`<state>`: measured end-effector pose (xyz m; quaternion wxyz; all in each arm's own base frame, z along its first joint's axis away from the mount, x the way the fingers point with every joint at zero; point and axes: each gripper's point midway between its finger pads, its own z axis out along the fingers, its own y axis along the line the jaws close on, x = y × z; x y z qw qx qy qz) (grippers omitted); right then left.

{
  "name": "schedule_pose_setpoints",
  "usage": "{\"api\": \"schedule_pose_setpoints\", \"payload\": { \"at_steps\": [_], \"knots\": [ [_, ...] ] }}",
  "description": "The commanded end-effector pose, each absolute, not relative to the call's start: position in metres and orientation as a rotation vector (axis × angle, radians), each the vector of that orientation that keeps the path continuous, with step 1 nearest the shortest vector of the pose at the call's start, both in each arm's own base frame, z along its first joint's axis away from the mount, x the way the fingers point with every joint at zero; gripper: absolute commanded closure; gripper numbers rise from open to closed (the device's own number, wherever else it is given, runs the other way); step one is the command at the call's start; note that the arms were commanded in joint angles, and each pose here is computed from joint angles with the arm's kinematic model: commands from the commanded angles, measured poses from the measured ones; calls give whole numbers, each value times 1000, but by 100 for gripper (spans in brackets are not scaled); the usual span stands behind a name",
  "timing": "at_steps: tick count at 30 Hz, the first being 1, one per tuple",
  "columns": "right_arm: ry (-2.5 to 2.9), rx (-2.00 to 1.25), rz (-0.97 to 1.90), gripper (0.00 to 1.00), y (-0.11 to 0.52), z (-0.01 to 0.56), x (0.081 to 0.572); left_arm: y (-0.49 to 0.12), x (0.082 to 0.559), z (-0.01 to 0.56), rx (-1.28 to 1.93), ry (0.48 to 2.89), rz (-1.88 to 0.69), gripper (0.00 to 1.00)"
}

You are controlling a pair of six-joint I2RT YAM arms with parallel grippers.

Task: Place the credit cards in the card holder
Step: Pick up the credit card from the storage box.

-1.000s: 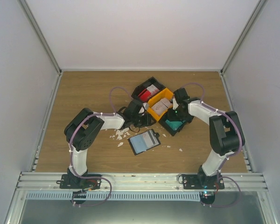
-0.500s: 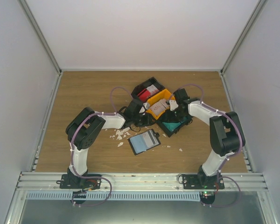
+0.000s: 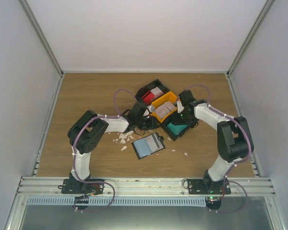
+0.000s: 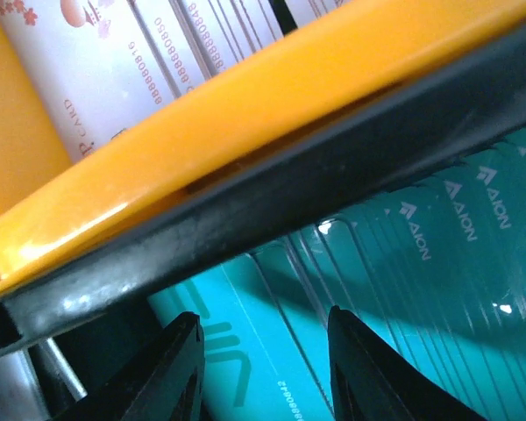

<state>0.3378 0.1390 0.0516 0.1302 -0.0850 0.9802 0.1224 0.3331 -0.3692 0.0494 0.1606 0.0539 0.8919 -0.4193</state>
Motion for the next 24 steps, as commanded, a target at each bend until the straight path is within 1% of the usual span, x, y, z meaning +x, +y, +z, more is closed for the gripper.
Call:
{"api": "schedule_pose_setpoints", "payload": {
  "at_steps": [1,8,10,16,20,24],
  "knots": [
    [2856,-285,298,59,138,46,345,-379,337,54,182,2495,-1253,68],
    [2920,-370,315,62,150,29,333,-381,336,54,180,2494,-1285,69],
    [2923,-385,333,65,153,29,330,-382,335,53,181,2495,-1294,70],
    [2899,-424,449,70,168,45,321,-383,335,55,185,2489,-1300,71],
    [2868,-460,554,70,181,60,314,-383,335,54,182,2491,-1298,71],
    [2865,-483,569,70,186,68,307,-383,336,53,177,2493,-1298,71]
  ]
}}
